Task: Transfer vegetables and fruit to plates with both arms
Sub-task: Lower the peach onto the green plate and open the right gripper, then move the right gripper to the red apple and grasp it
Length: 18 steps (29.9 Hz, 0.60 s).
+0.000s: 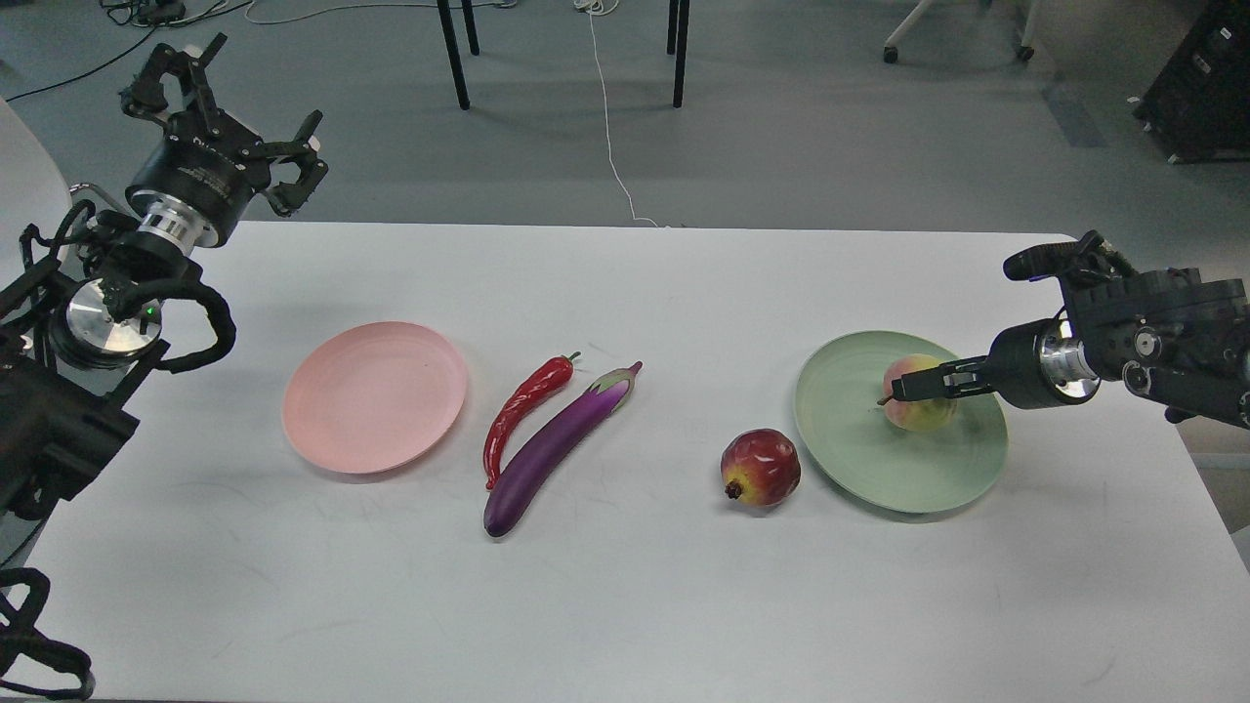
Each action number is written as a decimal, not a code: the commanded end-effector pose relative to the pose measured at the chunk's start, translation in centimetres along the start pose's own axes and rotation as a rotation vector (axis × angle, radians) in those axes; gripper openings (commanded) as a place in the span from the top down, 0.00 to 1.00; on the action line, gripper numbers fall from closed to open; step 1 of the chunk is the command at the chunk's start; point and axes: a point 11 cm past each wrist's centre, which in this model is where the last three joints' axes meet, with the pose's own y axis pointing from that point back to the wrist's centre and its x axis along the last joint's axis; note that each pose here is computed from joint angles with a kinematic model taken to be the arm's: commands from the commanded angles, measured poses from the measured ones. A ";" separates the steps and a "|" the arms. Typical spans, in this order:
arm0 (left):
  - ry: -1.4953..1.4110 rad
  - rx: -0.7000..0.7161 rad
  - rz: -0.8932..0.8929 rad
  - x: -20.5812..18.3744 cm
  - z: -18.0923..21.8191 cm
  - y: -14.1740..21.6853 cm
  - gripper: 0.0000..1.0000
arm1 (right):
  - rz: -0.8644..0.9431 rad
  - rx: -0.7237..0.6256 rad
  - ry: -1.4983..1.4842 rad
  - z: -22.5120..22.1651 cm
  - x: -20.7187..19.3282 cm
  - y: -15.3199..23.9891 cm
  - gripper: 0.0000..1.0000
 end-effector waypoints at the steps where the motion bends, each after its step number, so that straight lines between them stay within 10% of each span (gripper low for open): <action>1: -0.002 0.000 0.000 0.0 0.0 0.0 0.01 | 0.020 -0.009 -0.007 0.5 0.6 0.7 0.07; 18: -0.004 0.003 0.001 0.1 0.0 0.0 0.01 | 0.095 0.278 0.139 -13.8 7.0 0.5 0.04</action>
